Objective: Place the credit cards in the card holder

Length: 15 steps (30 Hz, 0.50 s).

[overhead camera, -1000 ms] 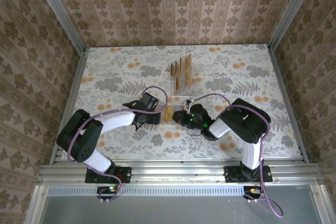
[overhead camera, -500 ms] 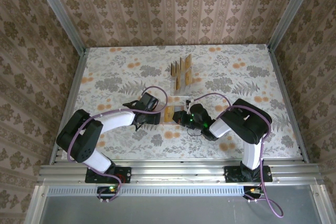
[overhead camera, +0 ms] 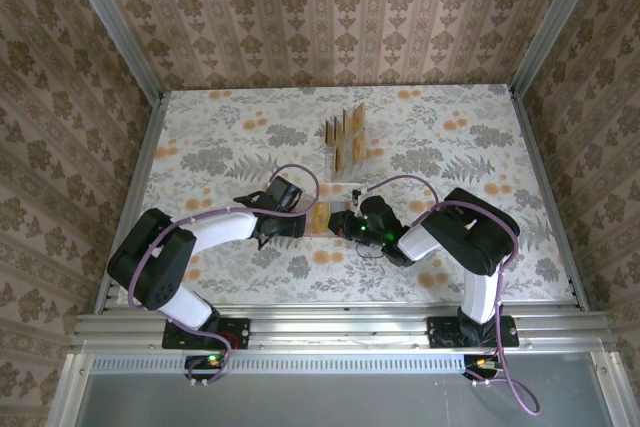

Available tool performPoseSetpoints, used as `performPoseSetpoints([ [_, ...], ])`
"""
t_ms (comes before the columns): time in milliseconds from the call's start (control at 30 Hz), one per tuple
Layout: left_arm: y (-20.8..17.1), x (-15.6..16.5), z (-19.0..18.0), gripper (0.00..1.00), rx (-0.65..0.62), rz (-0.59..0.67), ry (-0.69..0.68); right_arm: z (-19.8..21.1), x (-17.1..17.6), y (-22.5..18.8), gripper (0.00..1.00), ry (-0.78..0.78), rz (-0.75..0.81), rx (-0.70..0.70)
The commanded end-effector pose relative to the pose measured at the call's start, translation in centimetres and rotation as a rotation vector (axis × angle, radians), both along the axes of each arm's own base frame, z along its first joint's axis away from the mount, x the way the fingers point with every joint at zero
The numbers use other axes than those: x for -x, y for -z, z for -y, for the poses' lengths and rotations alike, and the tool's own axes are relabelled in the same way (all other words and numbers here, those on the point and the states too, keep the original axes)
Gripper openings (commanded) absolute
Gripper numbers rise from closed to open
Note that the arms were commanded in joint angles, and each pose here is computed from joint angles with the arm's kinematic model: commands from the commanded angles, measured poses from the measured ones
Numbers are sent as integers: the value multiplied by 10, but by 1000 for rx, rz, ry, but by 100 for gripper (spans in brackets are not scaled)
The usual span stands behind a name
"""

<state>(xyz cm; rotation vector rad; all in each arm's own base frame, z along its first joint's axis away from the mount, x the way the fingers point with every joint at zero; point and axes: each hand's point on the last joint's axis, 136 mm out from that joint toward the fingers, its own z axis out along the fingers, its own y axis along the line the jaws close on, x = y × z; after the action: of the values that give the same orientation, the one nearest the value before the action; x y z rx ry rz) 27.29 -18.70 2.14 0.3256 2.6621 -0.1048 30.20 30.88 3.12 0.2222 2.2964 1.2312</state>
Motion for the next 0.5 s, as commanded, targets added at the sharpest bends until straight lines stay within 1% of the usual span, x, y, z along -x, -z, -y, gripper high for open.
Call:
performPoseSetpoints([
  [0,10,15,-16,85,-53,-47,-16,6,10,29,0,-24,-68,89],
  [467,11,16,-16,85,-55,-49,-12,25,4,33,0,57,-81,81],
])
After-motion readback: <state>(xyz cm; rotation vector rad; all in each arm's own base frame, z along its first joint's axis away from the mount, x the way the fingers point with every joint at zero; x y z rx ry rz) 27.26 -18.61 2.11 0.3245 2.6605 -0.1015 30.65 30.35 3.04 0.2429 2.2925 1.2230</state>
